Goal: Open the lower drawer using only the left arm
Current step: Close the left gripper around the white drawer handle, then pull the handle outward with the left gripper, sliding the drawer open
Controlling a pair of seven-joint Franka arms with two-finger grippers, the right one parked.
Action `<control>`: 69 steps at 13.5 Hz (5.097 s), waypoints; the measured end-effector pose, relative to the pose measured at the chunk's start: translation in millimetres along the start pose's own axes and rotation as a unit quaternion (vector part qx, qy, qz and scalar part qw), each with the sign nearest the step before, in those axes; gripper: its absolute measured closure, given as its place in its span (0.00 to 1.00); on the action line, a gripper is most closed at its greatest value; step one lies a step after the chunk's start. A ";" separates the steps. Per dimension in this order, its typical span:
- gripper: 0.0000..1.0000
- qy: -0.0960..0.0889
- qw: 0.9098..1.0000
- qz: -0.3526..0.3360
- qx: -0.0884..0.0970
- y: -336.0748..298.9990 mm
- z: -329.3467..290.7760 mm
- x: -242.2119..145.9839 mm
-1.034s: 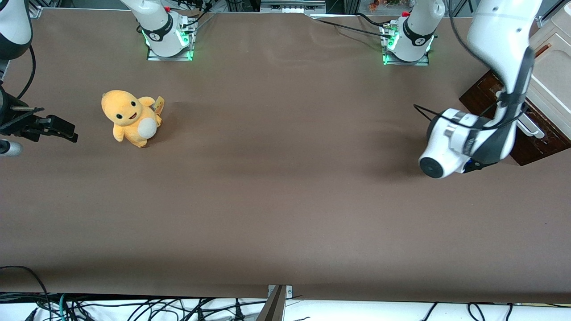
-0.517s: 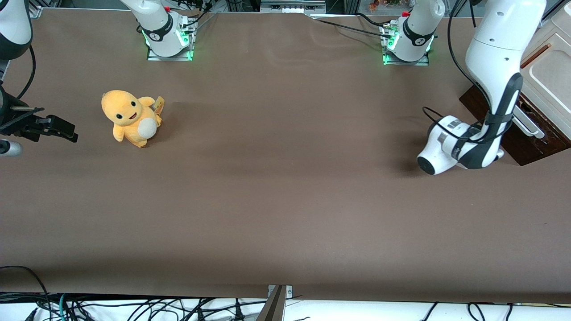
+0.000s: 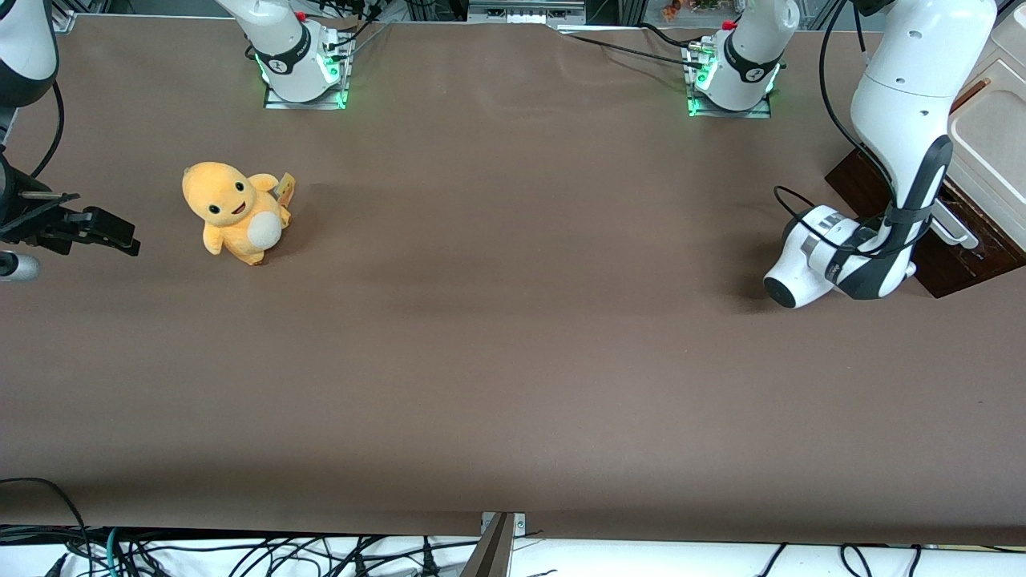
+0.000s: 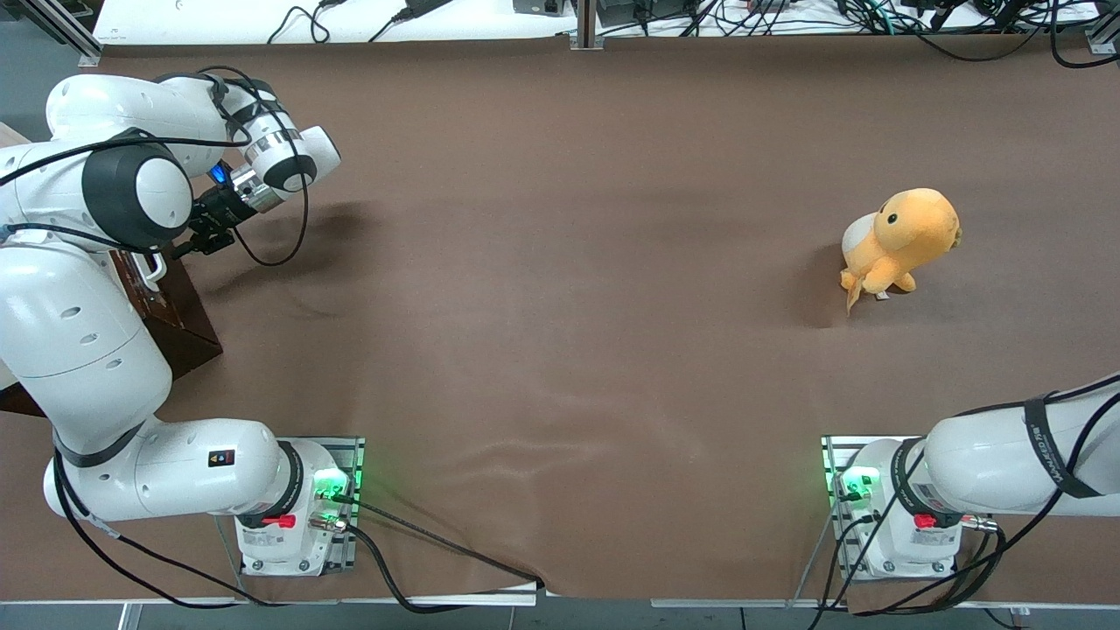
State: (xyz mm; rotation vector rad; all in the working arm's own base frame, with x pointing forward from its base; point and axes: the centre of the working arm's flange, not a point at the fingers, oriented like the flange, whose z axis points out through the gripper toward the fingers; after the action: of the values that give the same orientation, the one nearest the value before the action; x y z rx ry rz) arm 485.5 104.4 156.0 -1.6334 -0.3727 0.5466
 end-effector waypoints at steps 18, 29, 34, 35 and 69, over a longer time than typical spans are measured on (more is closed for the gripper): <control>0.81 -0.005 1.000 -0.021 -0.003 -8.3 9.2 5.5; 0.81 0.000 1.000 -0.024 -0.006 -9.5 4.7 4.6; 0.81 0.016 1.000 -0.025 -0.009 -9.4 -11.1 0.2; 0.81 0.019 0.999 -0.025 -0.009 -9.1 -13.2 -0.5; 0.81 0.038 0.998 -0.020 -0.045 -12.6 -108.1 -15.1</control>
State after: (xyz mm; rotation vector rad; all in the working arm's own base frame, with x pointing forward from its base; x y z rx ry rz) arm 533.2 8.1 178.7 -1.7239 -0.3762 0.4416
